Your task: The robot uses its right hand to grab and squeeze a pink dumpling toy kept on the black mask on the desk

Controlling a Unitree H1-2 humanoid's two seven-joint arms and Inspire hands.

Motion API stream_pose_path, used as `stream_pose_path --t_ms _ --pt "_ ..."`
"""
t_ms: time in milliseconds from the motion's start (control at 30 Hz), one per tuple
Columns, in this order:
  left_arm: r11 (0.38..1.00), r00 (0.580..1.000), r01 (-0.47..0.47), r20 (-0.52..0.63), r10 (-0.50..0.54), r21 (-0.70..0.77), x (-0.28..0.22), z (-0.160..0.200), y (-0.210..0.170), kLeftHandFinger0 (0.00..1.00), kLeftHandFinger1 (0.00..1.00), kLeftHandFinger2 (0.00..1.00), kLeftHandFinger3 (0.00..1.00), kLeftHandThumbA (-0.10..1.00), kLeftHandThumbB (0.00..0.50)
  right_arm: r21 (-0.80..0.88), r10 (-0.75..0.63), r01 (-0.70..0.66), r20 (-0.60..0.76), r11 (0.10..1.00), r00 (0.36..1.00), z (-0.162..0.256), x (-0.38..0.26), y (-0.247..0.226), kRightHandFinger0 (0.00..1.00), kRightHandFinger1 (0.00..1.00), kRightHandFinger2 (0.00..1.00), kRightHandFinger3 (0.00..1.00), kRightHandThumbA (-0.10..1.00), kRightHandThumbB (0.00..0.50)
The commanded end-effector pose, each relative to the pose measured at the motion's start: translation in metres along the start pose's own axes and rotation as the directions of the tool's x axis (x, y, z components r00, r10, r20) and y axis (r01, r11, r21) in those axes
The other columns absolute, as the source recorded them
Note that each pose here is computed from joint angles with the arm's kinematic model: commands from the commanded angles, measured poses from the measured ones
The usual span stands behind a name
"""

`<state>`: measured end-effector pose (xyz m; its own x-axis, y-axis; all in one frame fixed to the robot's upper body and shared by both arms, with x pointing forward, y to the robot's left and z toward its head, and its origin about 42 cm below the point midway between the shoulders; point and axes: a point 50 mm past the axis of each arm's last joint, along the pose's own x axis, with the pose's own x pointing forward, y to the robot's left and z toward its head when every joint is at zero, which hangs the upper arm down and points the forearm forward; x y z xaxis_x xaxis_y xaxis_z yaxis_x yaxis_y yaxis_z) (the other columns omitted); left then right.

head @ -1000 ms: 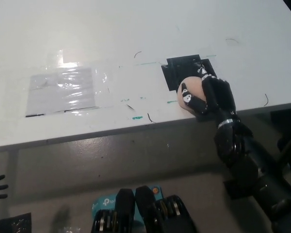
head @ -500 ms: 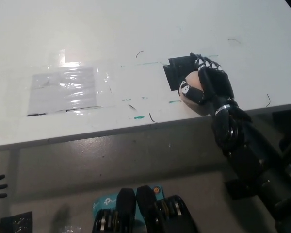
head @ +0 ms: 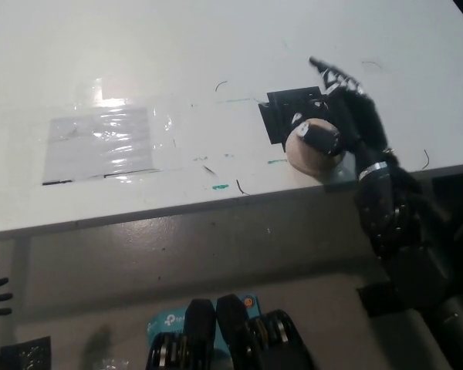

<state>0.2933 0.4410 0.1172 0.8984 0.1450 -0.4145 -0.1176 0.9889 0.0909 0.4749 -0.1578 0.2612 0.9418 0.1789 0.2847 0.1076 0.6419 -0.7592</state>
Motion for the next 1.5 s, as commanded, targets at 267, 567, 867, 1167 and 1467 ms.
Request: stream_pose_path --t_ms 267,567,867,1167,1467 --pt "0.999 1.0 -0.007 0.021 0.006 0.044 -0.004 0.013 0.012 0.71 0.74 0.83 0.89 1.0 0.108 0.152 -0.159 0.161 -0.028 0.975 0.987 -0.028 -0.07 -0.072 1.0 1.0 1.0 1.0 0.24 0.297" --pt "0.999 1.0 -0.011 0.008 0.01 0.036 -0.006 0.009 0.01 0.69 0.74 0.82 0.88 1.0 0.093 0.379 -0.257 0.305 -0.175 0.874 0.951 -0.091 -0.142 -0.047 0.57 0.7 0.83 0.94 -0.1 0.195" --pt "1.0 1.0 -0.01 0.001 0.01 0.023 -0.004 0.006 0.008 0.72 0.75 0.81 0.88 1.0 0.099 0.569 -0.187 0.366 -0.349 0.736 0.918 -0.126 -0.14 -0.012 0.35 0.49 0.66 0.95 -0.1 0.165" --pt "1.0 1.0 -0.008 0.001 0.008 0.021 -0.006 0.002 0.008 0.73 0.76 0.82 0.91 1.0 0.108 0.644 -0.128 0.421 -0.451 0.639 0.883 -0.138 -0.145 -0.007 0.26 0.41 0.61 0.91 -0.1 0.132" --pt "1.0 1.0 0.0 0.007 -0.001 0.023 -0.007 0.0 0.01 0.69 0.74 0.81 0.9 1.0 0.093 0.63 -0.109 0.396 -0.444 0.668 0.89 -0.133 -0.146 -0.004 0.23 0.38 0.59 0.94 -0.1 0.122"
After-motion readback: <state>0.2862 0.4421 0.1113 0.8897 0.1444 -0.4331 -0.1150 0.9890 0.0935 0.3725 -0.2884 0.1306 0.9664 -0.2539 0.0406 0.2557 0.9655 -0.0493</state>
